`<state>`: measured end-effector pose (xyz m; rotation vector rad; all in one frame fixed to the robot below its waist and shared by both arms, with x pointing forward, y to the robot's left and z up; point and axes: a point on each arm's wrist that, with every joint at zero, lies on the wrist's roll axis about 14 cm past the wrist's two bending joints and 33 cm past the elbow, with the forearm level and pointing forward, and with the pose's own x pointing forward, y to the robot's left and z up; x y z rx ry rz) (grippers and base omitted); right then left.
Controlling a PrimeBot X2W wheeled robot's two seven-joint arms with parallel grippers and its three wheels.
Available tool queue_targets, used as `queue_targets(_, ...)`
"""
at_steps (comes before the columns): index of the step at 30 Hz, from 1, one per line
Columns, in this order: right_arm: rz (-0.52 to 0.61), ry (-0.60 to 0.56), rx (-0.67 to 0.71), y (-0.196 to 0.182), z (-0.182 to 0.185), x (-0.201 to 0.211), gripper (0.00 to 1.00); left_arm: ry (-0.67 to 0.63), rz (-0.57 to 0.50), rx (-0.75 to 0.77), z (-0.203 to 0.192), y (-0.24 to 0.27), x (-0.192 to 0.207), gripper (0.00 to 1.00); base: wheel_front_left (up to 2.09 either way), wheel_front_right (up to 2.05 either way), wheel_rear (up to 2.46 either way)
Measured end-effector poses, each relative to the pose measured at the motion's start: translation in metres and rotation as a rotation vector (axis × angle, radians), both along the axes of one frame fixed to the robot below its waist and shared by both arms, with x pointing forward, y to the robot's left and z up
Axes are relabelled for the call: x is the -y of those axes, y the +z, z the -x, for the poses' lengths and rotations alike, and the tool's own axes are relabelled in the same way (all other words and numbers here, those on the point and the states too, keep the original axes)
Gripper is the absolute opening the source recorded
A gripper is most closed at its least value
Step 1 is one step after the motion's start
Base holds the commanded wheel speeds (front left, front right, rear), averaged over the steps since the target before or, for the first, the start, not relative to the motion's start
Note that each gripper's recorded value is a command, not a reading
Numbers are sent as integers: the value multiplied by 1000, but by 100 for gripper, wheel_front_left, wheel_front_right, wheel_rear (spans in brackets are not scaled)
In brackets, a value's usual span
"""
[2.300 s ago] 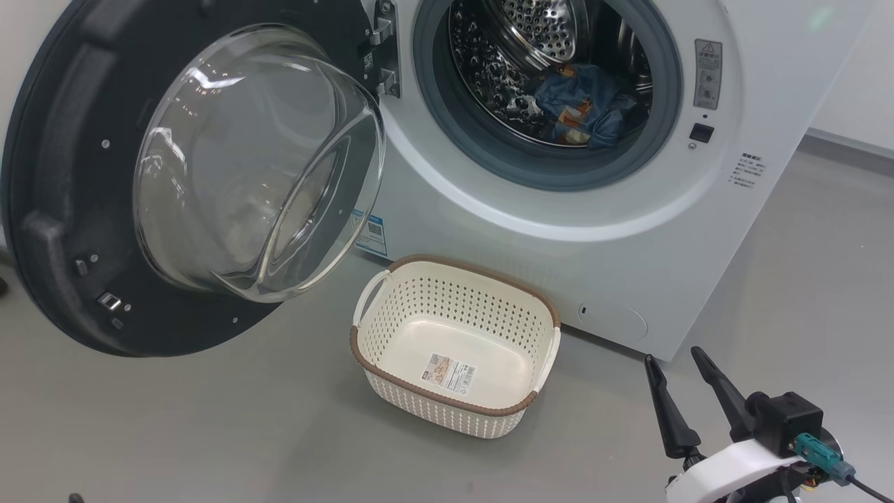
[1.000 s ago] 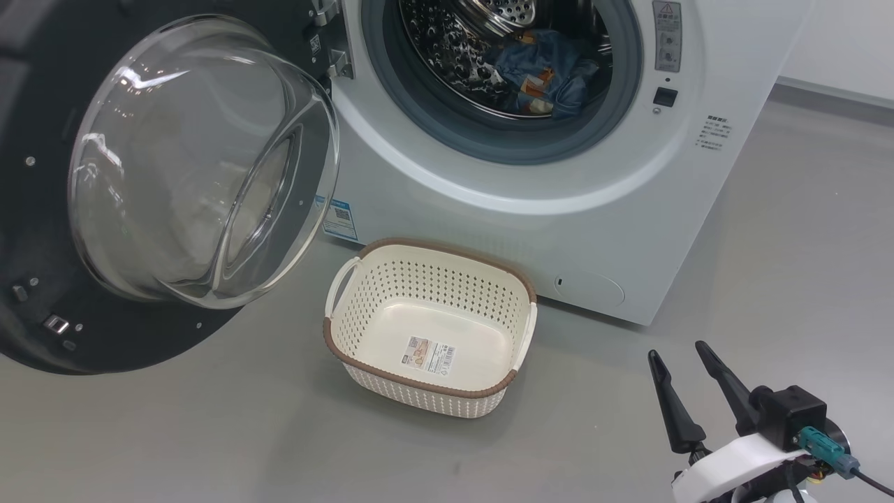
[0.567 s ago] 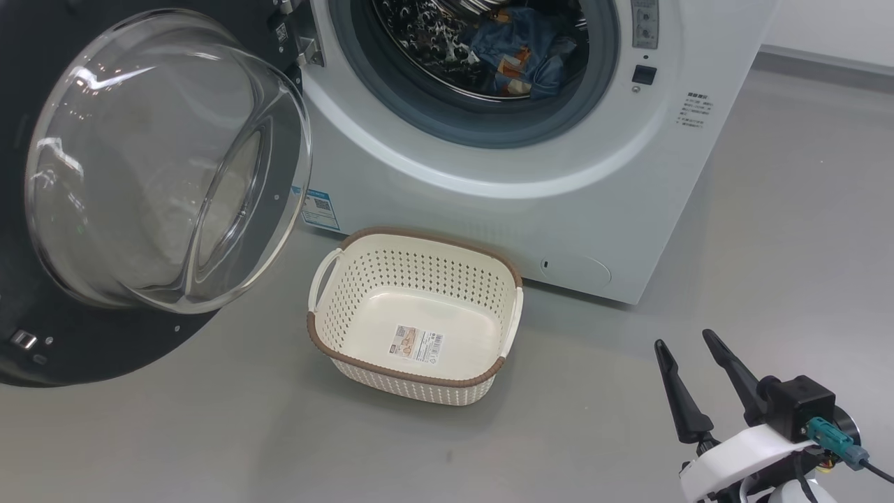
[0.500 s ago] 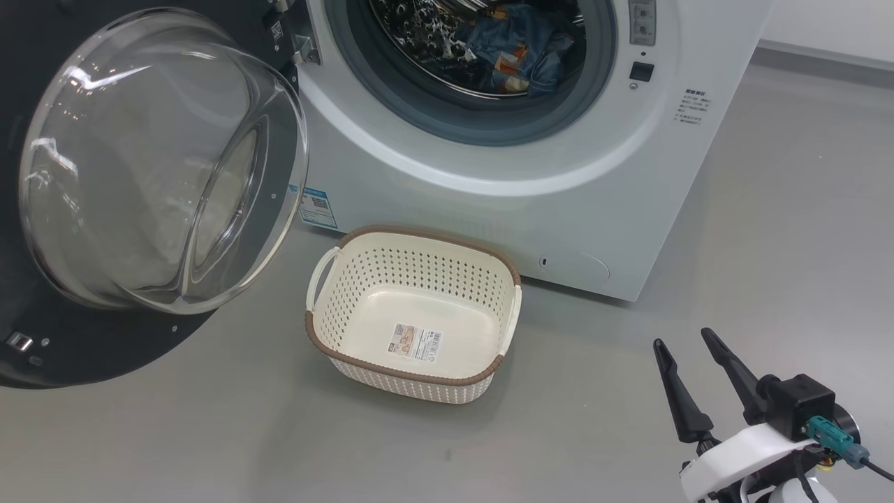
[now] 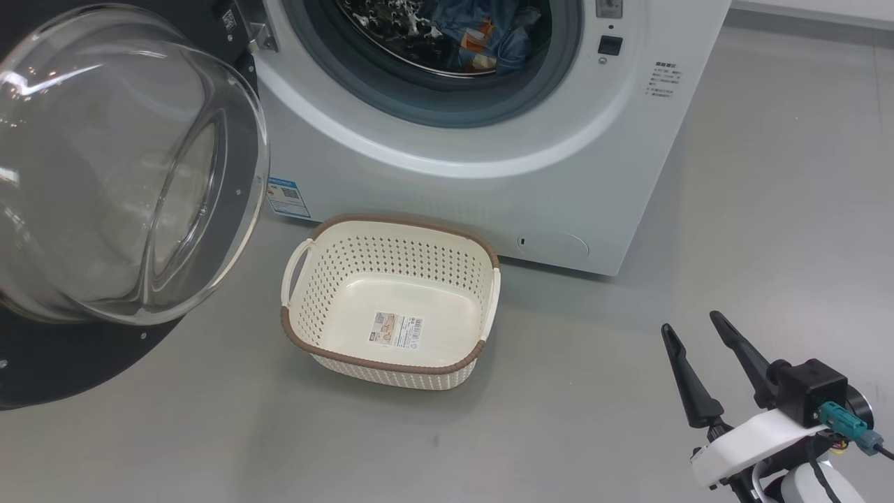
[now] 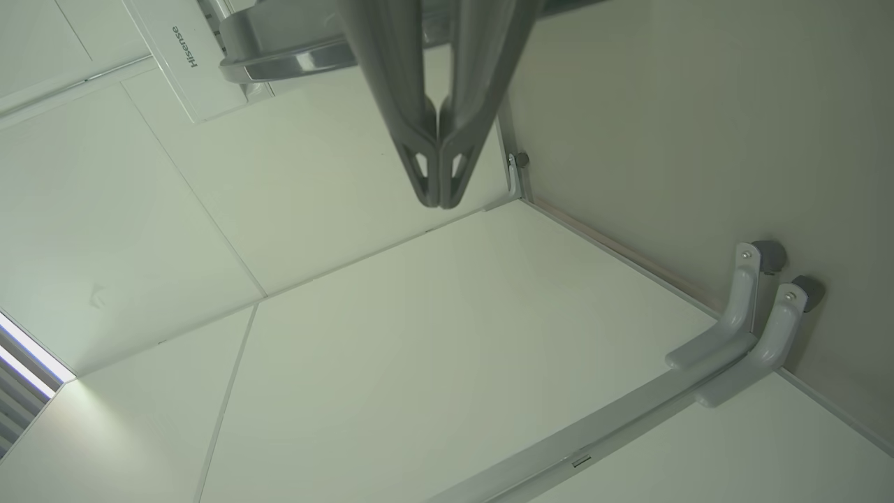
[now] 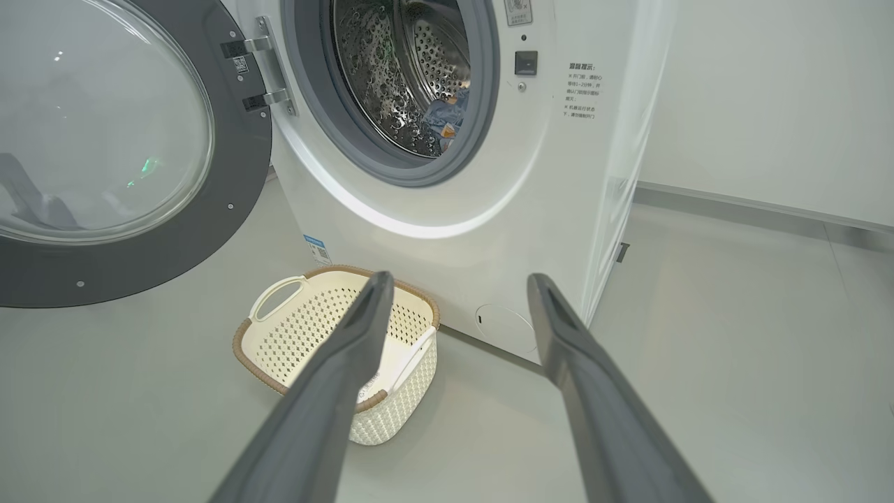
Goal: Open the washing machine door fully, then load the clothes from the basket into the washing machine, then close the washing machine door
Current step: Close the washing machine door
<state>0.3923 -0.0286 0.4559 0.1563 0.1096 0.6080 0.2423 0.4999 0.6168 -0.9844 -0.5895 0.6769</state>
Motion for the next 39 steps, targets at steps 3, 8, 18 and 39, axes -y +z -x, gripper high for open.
queue_targets(3, 4, -11, 1, -1, -3, 5, 100, -18, 43, -3, -8, -8, 0, 0, 0, 0, 0)
queue_targets(8, 9, -36, -11, -5, -5, 16, 100, -33, 115, -11, -18, -24, -1, 0, 0, 0, 0)
queue_targets(18, 23, -78, -27, -13, -10, 34, 100, -131, 184, -49, -52, -45, 15, 0, 0, 0, 0)
queue_targets(39, -5, -69, -32, -9, -13, 29, 100, -330, 284, -58, -62, -55, 39, 0, 0, 0, 0)
